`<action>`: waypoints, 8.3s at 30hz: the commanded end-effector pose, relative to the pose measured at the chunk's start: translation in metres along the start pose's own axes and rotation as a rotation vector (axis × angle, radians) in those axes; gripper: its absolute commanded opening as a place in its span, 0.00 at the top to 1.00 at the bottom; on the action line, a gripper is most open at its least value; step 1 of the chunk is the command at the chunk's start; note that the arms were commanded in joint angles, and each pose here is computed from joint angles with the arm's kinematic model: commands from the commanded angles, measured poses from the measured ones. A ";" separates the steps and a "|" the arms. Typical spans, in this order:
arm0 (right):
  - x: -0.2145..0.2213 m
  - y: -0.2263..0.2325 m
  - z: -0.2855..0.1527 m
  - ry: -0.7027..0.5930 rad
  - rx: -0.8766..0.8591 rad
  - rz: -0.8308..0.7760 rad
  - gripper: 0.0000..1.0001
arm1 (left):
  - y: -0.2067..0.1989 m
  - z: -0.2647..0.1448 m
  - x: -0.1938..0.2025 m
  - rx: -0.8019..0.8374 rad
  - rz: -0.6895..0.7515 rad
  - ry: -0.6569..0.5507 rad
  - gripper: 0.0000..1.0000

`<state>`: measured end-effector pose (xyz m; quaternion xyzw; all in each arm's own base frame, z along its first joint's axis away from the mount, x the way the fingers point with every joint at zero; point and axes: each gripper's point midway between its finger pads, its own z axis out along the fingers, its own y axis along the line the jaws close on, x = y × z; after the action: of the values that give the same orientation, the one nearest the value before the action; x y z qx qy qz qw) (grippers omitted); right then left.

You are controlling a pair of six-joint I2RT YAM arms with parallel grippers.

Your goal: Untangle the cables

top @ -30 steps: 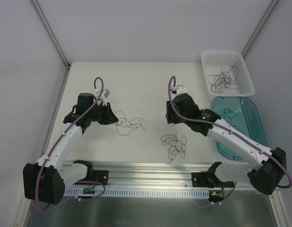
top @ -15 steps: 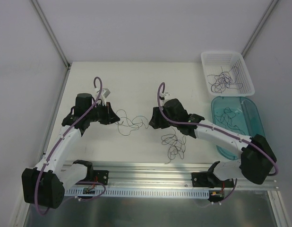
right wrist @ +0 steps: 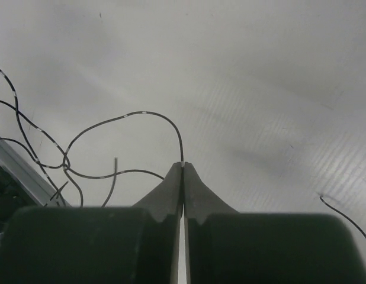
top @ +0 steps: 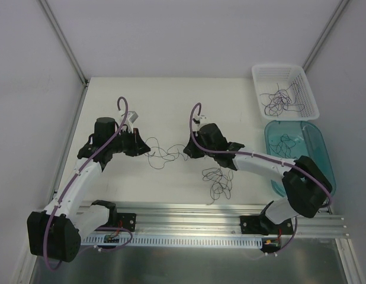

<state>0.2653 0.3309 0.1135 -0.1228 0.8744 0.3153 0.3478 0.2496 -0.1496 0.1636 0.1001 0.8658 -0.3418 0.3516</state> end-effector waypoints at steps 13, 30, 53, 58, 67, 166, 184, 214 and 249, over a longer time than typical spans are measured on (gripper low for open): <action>-0.106 -0.077 -0.184 -0.314 0.551 -0.187 0.99 | 0.041 -0.008 -0.006 -0.249 0.003 -0.069 0.93; -0.125 -0.027 -0.220 -0.383 0.308 -0.206 0.99 | 0.106 -0.033 0.002 -0.573 -0.239 -0.073 0.74; -0.157 0.113 -0.250 -0.380 -0.246 -0.358 0.99 | -0.160 -0.023 -0.027 0.446 0.282 -0.270 0.01; -0.155 0.123 -0.245 -0.370 -0.279 -0.347 0.99 | -0.187 -0.010 -0.019 0.493 0.350 -0.280 0.01; -0.147 0.121 -0.241 -0.366 -0.263 -0.332 0.99 | -0.211 0.024 0.008 0.460 0.347 -0.250 0.16; -0.062 -0.012 -0.156 -0.161 0.174 -0.071 0.45 | -0.137 0.034 0.035 -0.081 0.047 0.081 1.00; -0.024 0.043 -0.139 -0.265 -0.146 0.173 0.36 | -0.116 0.054 0.043 -0.165 -0.109 0.034 1.00; -0.011 -0.023 -0.157 -0.270 0.259 -0.008 0.99 | 0.031 -0.012 0.023 -0.528 -0.166 -0.087 1.00; -0.059 0.034 -0.122 -0.191 -0.081 0.005 0.99 | 0.008 -0.006 0.006 -0.108 -0.360 -0.064 1.00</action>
<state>0.2269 0.2390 0.2181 -0.0857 0.8546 0.3012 0.4143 0.2512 -0.1094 0.1564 -0.1046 0.8895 -0.2988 0.3296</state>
